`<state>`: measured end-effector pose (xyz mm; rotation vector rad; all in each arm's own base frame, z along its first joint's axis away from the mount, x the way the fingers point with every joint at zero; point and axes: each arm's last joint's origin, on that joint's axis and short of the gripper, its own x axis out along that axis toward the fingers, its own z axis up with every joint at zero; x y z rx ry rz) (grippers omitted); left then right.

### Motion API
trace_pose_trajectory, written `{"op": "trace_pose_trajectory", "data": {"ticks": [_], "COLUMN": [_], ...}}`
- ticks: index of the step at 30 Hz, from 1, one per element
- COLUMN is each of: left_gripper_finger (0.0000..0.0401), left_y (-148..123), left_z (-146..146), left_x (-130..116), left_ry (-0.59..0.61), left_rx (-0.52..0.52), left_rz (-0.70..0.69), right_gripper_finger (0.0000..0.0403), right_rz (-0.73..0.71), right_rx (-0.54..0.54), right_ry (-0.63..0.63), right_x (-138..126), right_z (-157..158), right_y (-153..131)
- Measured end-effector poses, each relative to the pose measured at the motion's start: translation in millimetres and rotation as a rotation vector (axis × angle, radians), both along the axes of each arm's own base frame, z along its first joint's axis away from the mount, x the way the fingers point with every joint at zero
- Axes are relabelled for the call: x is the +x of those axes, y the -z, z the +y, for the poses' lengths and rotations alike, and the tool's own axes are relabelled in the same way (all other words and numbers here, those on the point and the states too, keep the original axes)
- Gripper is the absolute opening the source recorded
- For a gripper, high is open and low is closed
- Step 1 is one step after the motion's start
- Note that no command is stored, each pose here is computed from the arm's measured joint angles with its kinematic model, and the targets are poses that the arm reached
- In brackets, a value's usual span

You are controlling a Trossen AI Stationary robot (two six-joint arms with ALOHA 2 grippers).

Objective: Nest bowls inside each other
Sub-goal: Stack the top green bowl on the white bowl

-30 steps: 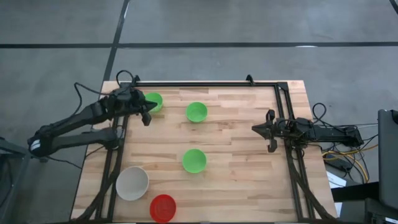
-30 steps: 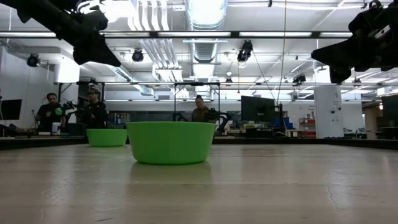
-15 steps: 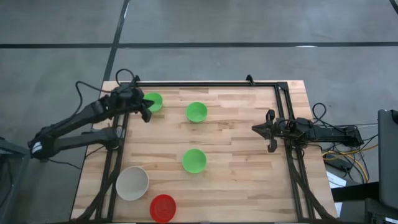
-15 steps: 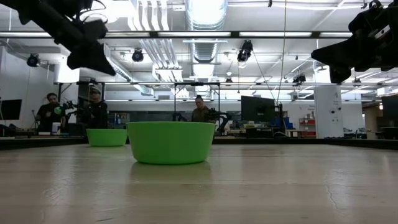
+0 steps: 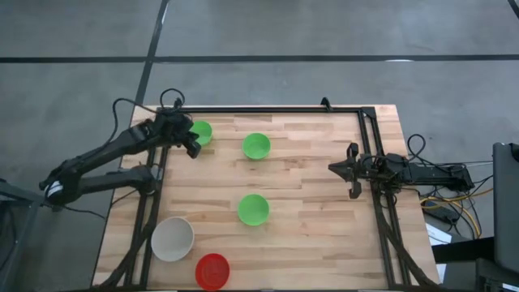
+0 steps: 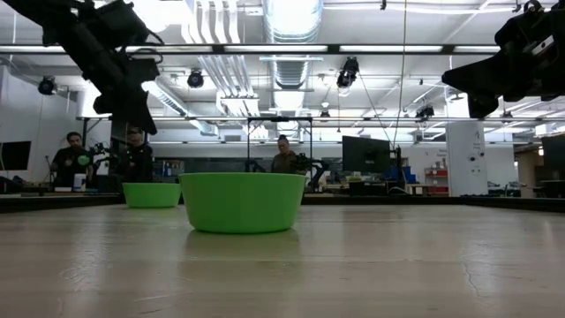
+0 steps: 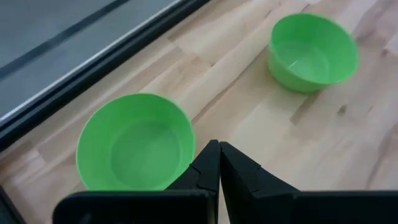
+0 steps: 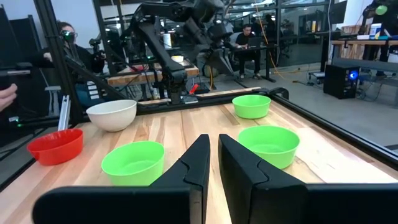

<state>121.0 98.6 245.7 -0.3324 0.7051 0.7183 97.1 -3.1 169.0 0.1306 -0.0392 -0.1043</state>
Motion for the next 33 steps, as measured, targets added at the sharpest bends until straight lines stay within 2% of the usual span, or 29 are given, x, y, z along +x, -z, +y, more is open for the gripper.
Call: {"op": "trace_pose_trajectory", "data": {"ticks": [7,15,23,33], "left_gripper_finger": [0.0012,0.0012,0.0013,0.0051], "left_y": [7.2,1.8,3.8,20.4], "left_z": [17.5,34.8,47.4,62.5], "left_x": [6.0,18.1,28.0,32.2], "left_ry": [-0.055,-0.095,-0.115,-0.146], "left_rx": [-0.07,-0.111,-0.198,-0.254], "left_rz": [0.044,0.063,0.149,0.192], "right_gripper_finger": [0.0034,0.0034,0.0034,0.0034], "right_rz": [0.0,0.0,0.0,0.0], "right_rx": [0.0,0.001,-0.001,-0.001], "right_ry": [0.0,0.0,0.0,0.0], "right_x": [0.0,0.0,0.0,0.0], "right_z": [0.0,0.0,0.0,0.0], "right_y": [0.0,0.0,0.0,0.0]}}
